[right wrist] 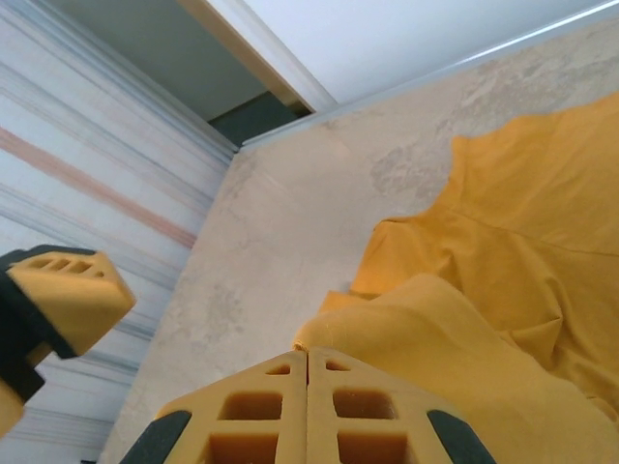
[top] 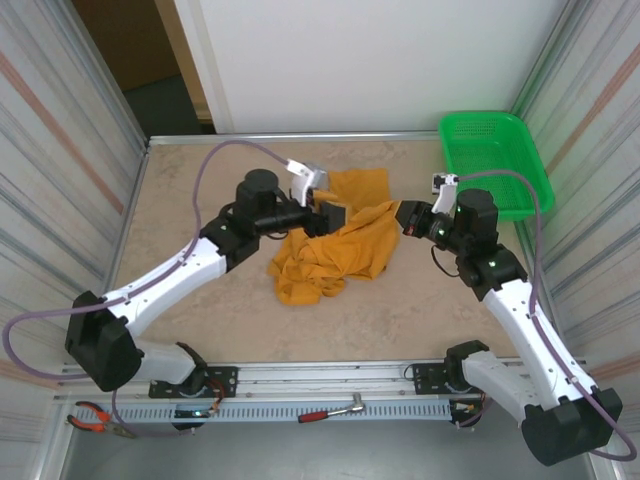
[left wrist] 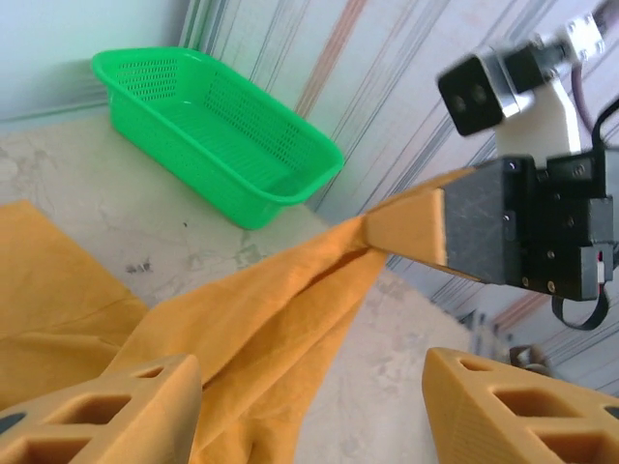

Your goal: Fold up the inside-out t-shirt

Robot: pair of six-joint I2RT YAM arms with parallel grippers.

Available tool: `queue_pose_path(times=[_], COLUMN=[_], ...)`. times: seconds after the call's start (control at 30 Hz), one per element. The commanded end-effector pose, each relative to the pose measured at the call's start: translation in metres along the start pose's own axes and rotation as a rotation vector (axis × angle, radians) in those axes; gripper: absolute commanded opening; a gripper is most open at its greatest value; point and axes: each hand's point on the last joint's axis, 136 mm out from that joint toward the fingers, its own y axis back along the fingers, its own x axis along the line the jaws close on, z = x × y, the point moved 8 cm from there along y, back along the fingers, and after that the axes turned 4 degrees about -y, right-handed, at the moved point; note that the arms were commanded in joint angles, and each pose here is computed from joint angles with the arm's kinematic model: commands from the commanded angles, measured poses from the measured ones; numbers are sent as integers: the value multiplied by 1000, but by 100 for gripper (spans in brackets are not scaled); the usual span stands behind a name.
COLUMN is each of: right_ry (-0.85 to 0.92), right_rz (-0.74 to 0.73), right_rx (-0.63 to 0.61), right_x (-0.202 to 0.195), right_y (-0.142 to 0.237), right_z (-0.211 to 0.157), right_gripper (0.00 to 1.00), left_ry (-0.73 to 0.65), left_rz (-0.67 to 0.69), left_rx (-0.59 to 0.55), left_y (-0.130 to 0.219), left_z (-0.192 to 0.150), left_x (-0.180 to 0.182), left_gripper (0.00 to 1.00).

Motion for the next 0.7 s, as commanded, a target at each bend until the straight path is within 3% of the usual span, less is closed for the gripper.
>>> queue_pose_path(times=[0.0,0.33,0.67], right_ry=[3,15,21], right_rz=[52,83,119], right_rx=[5,16,19], right_x=[14,25,36], right_y=[3,6,12], right_z=[3,1,-2], right_gripper=[0,0,0], left_ry=[-171,-239,-225], left_rz=[233,263,246], left_rx=[91,219,261], left_y=[-6,-53,-89], left_z=[-7,-40,-44], left_x=[5,16,41], left_gripper=[61,63,64])
